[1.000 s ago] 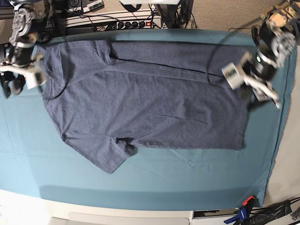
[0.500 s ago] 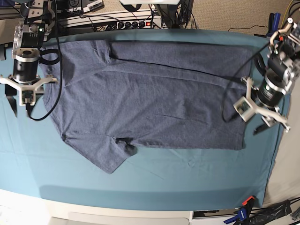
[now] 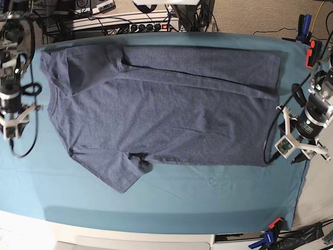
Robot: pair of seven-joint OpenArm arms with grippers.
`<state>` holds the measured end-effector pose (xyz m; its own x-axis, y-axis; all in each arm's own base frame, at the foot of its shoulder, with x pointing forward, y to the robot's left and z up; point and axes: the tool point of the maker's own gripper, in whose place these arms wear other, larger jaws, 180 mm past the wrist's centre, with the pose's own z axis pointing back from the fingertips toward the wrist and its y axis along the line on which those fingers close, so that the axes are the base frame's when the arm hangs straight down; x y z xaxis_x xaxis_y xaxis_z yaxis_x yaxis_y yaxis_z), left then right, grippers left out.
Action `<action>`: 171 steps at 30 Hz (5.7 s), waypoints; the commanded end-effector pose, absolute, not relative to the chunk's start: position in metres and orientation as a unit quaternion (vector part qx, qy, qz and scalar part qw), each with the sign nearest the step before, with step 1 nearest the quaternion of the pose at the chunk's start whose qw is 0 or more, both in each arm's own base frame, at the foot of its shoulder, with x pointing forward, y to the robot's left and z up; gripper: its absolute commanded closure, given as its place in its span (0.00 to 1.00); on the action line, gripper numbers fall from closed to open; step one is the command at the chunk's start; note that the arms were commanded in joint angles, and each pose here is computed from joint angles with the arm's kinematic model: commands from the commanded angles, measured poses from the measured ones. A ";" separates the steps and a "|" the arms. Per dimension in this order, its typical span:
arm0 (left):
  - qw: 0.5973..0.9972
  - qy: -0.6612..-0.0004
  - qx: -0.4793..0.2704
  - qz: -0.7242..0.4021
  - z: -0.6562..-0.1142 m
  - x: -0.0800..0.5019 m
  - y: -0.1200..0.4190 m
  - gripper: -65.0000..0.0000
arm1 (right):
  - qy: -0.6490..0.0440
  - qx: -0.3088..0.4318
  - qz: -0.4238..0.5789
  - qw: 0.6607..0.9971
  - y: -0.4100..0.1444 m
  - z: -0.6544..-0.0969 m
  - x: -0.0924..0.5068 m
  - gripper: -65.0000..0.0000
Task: Fold the T-shirt properly
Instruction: 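Raise both grippers off the shirt and swing them toward the hem, then lower the right gripper to the hem corner beside the sleeve, then lower the left gripper to the opposite hem corner of the shirt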
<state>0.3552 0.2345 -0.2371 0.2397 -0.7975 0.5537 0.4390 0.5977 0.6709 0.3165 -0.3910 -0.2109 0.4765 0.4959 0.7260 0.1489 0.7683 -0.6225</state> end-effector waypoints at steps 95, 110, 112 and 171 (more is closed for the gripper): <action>0.887 -0.387 -0.244 0.064 -0.254 0.476 0.341 0.57 | -0.228 -0.055 0.106 0.966 -0.326 -0.313 0.493 0.54; 0.887 -0.387 -0.245 0.060 -0.256 0.479 0.335 0.57 | -0.299 -0.085 0.146 0.939 -0.289 -0.332 0.520 0.54; 0.887 -0.387 -0.245 0.060 -0.256 0.479 0.335 0.57 | -0.300 -0.083 0.147 0.939 -0.286 -0.332 0.521 0.54; 0.904 -0.320 -0.282 0.036 -0.333 0.465 0.259 0.57 | -0.306 -0.072 0.172 0.933 -0.270 -0.357 0.510 1.00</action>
